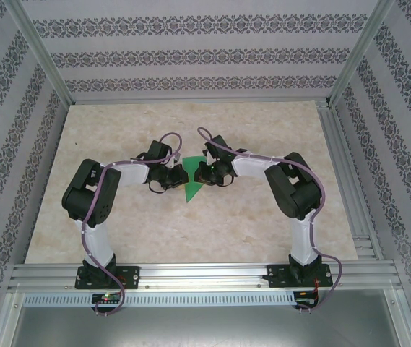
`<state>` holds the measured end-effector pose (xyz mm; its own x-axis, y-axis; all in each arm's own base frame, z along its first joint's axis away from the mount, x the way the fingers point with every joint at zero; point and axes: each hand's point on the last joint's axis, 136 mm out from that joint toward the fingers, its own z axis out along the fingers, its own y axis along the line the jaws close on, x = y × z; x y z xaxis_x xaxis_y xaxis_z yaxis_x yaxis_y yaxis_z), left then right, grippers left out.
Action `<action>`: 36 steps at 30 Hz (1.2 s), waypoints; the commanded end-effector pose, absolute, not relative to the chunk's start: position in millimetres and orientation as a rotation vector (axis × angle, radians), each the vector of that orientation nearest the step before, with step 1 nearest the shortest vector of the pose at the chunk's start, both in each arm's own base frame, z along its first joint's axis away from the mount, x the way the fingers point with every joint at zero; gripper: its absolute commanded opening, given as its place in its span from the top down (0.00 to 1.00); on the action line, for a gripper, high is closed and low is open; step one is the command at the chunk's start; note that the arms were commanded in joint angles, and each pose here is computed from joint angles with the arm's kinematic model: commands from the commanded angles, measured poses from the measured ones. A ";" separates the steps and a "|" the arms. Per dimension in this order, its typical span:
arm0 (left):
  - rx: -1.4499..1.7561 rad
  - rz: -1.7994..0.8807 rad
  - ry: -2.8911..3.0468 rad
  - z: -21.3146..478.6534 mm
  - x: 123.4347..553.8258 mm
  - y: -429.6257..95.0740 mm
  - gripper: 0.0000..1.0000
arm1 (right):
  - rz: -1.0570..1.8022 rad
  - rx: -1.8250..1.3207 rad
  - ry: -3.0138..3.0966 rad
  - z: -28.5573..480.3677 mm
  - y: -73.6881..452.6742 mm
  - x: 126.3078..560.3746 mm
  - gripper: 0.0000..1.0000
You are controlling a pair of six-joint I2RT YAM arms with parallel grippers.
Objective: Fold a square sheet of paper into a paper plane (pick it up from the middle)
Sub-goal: Third fold the triangle at the center of the table.
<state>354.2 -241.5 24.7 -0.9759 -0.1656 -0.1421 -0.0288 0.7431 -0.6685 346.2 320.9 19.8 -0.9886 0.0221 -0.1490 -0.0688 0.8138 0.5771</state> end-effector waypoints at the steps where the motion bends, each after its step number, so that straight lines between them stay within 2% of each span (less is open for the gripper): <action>1: -0.096 -1.052 2.724 37.2 357.7 -247.8 0.87 | 0.859 -0.014 2.864 11.3 313.2 345.8 0.86; 8: -0.061 -1.066 2.683 60.3 344.3 -257.2 0.77 | 0.859 0.019 2.865 8.8 311.4 345.5 0.86; 11: -0.059 -1.063 2.677 65.0 334.5 -260.1 0.76 | 0.862 0.035 2.867 6.9 311.1 346.0 0.86; 20: -0.065 -1.056 2.754 46.6 304.9 -269.4 0.81 | 0.899 0.093 2.862 4.1 307.8 349.3 0.87; 36: -0.133 -0.837 2.912 -4.2 290.7 -245.1 0.87 | 0.919 0.062 2.844 7.8 306.2 352.2 0.87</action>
<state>305.1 -258.6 18.3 -0.9849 -0.1217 -0.1234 -0.0211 0.7907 -0.6118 348.6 316.7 15.2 -0.9897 0.0749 -0.1219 -0.0135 0.7992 0.6009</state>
